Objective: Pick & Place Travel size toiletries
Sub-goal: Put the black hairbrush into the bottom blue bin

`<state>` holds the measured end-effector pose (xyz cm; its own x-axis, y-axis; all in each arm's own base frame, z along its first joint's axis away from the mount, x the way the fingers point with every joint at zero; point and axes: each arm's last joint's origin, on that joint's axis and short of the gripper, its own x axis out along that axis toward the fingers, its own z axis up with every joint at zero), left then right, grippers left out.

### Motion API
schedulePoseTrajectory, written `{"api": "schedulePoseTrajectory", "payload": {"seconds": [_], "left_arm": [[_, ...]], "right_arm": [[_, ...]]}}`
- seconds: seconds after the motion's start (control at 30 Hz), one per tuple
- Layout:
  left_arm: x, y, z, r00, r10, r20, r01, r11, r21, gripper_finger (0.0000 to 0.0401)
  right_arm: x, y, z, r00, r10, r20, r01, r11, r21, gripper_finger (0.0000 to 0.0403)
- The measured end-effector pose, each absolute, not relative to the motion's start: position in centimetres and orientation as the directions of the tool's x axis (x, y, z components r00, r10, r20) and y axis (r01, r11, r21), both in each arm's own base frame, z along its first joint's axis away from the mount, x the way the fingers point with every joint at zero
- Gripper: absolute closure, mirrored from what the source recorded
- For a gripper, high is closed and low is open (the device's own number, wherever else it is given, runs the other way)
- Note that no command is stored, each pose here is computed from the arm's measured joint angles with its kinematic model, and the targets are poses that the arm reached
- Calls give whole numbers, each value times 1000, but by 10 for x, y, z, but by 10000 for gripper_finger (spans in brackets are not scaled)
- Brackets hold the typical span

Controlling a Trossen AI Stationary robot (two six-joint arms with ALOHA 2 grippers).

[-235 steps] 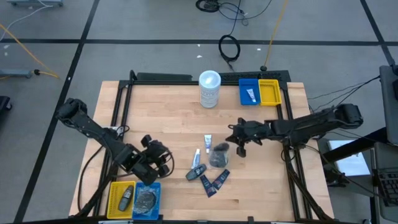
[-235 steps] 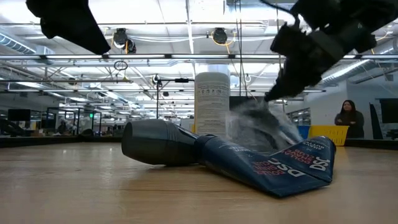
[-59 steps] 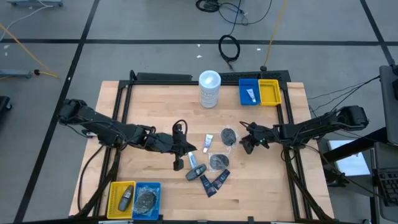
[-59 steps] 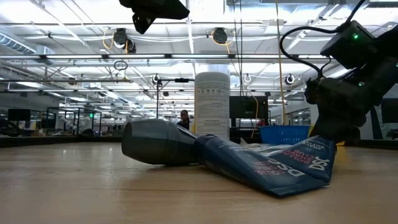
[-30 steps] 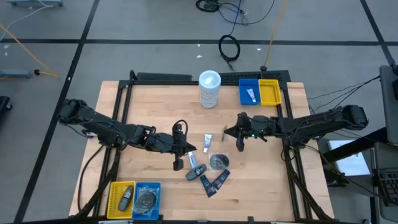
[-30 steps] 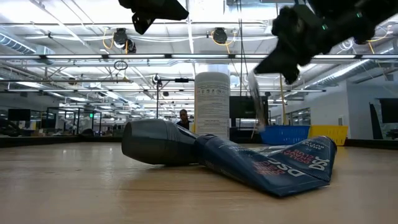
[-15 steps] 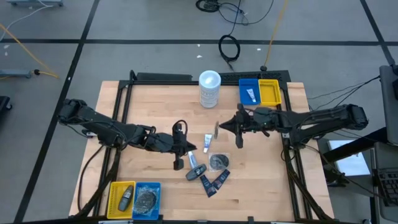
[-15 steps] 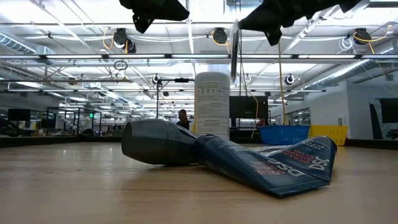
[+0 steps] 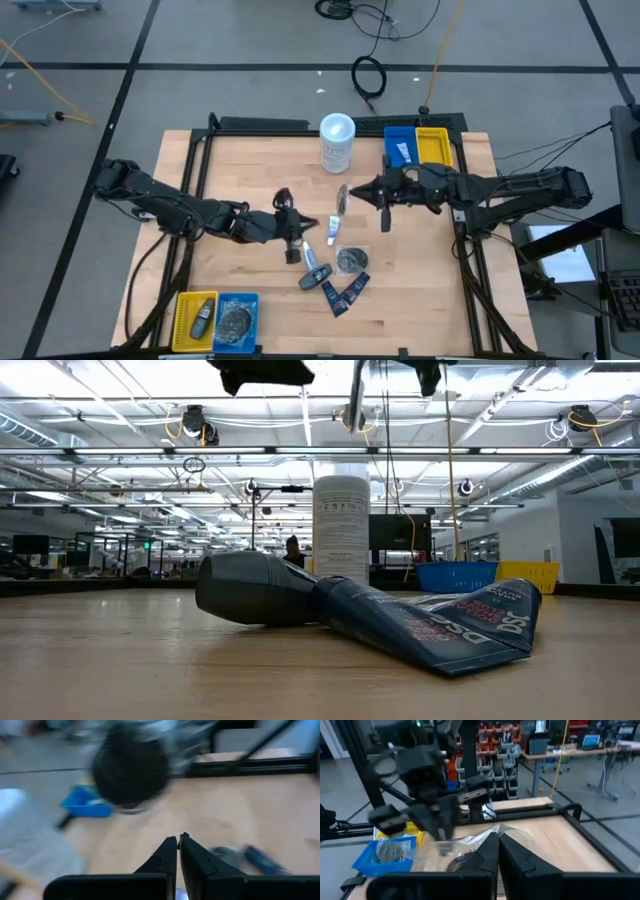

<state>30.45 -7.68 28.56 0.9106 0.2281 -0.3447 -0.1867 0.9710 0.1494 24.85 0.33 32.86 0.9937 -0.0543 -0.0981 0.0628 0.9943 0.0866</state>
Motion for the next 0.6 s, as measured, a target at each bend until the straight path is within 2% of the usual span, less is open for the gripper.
{"api": "schedulePoseTrajectory", "payload": {"seconds": [0.1, 0.2, 0.4, 0.6], "left_arm": [[304, -73, 286, 883, 344, -319, -281, 932, 227, 375], [304, -71, 288, 868, 396, -298, -323, 908, 266, 358], [307, -67, 294, 878, 410, -247, -357, 905, 231, 282], [313, -60, 296, 881, 428, -201, -377, 892, 248, 212]], "right_arm": [[249, 3, 334, 997, -56, -58, 61, 995, 83, 403], [249, 3, 336, 998, -58, -35, 60, 995, 79, 403], [249, 0, 340, 987, -160, 1, 160, 984, 74, 403], [260, 0, 343, 981, -166, 102, 157, 984, 86, 403]]}}
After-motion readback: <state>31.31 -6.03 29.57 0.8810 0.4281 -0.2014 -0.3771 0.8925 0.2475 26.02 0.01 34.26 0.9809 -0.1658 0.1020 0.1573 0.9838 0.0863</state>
